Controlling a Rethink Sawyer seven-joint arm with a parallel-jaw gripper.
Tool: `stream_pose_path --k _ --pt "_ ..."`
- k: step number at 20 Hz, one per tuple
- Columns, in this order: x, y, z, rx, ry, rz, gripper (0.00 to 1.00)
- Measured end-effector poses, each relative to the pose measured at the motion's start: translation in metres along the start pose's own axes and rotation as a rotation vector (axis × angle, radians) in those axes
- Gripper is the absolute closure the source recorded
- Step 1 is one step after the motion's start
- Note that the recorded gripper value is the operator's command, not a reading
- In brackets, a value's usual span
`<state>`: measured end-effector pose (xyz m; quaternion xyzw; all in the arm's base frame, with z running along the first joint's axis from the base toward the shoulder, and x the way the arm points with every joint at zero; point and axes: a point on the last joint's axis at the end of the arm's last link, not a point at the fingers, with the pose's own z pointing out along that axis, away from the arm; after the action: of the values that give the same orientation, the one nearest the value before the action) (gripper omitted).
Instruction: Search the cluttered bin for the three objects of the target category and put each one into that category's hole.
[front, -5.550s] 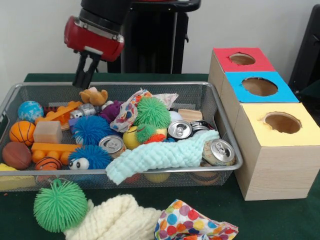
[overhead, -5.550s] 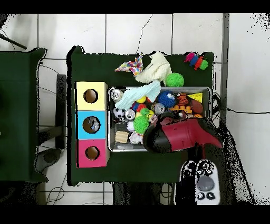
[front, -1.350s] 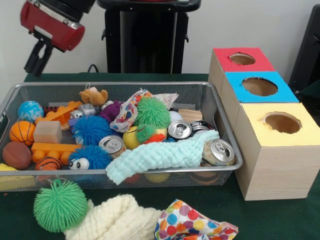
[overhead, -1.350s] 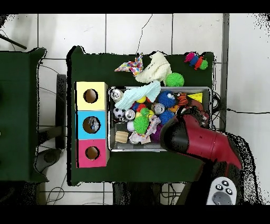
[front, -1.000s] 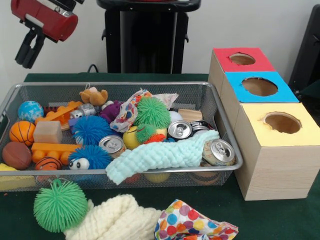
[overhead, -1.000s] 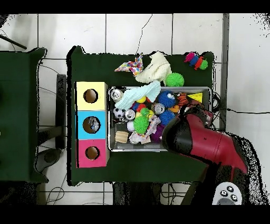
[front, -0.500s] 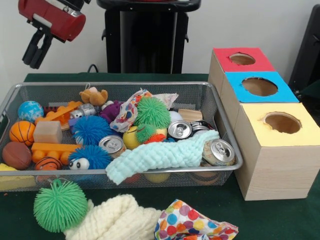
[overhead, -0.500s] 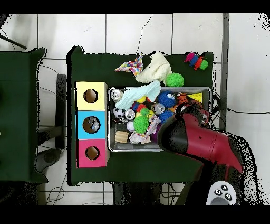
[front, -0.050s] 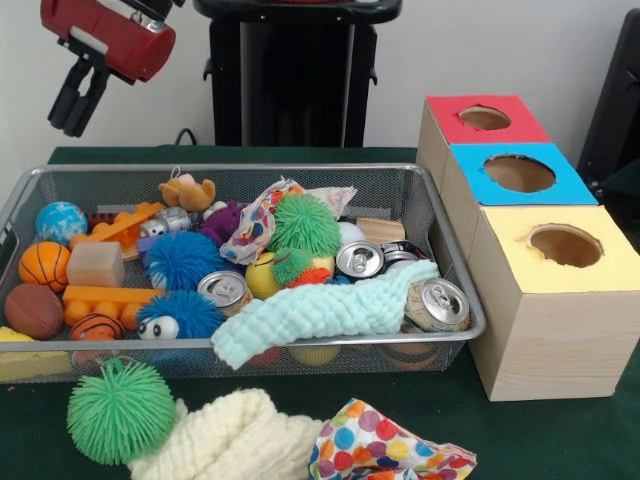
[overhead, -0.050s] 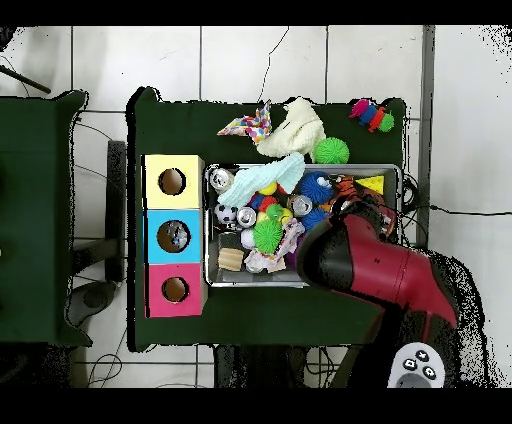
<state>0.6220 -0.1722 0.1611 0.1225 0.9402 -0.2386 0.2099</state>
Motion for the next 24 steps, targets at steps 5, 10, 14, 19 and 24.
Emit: stream_pose_path --k 5,10,14,19,24 --pt "0.000 0.005 -0.002 -0.002 -0.002 -0.008 1.00" --pt "-0.002 0.010 -0.001 -0.005 -0.022 -0.019 1.00" --pt "-0.007 0.010 0.005 -0.004 -0.038 -0.022 1.00" --pt "-0.025 0.007 0.016 0.005 -0.065 -0.024 1.00" --pt "-0.045 0.012 0.025 0.008 -0.099 -0.037 1.00"
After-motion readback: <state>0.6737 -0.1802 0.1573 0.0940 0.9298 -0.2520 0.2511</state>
